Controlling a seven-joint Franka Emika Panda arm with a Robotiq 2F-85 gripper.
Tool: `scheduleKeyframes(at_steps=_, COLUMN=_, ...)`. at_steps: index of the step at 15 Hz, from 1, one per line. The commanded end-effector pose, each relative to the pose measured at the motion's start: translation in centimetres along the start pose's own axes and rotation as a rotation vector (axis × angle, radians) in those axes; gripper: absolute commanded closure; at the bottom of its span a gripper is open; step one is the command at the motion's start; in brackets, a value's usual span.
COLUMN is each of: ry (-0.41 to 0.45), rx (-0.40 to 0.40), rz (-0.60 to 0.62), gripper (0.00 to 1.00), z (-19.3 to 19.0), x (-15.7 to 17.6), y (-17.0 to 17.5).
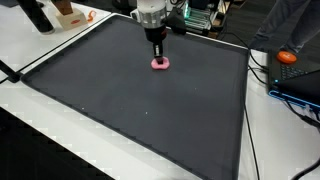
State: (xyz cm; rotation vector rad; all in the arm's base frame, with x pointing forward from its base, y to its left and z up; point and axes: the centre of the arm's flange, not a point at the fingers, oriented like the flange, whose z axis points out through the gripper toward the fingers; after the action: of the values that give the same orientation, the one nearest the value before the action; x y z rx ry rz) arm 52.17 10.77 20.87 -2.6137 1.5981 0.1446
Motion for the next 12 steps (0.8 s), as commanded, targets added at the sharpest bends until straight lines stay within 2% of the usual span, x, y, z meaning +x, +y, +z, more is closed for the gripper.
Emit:
scheduleKeyframes(at_steps=1, ry=-0.005, rx=-0.014, rz=0.008, gripper=1.00, z=1.13, x=0.03, y=0.14)
scheduleKeyframes(at_steps=11, ry=-0.012, rx=-0.023, rz=0.001, gripper=0.99, z=0.99, x=0.16, y=0.35)
scheduleKeyframes(at_steps=12, ry=-0.004, rx=-0.017, rz=0.005, gripper=0.78, z=0.84, x=0.16, y=0.33)
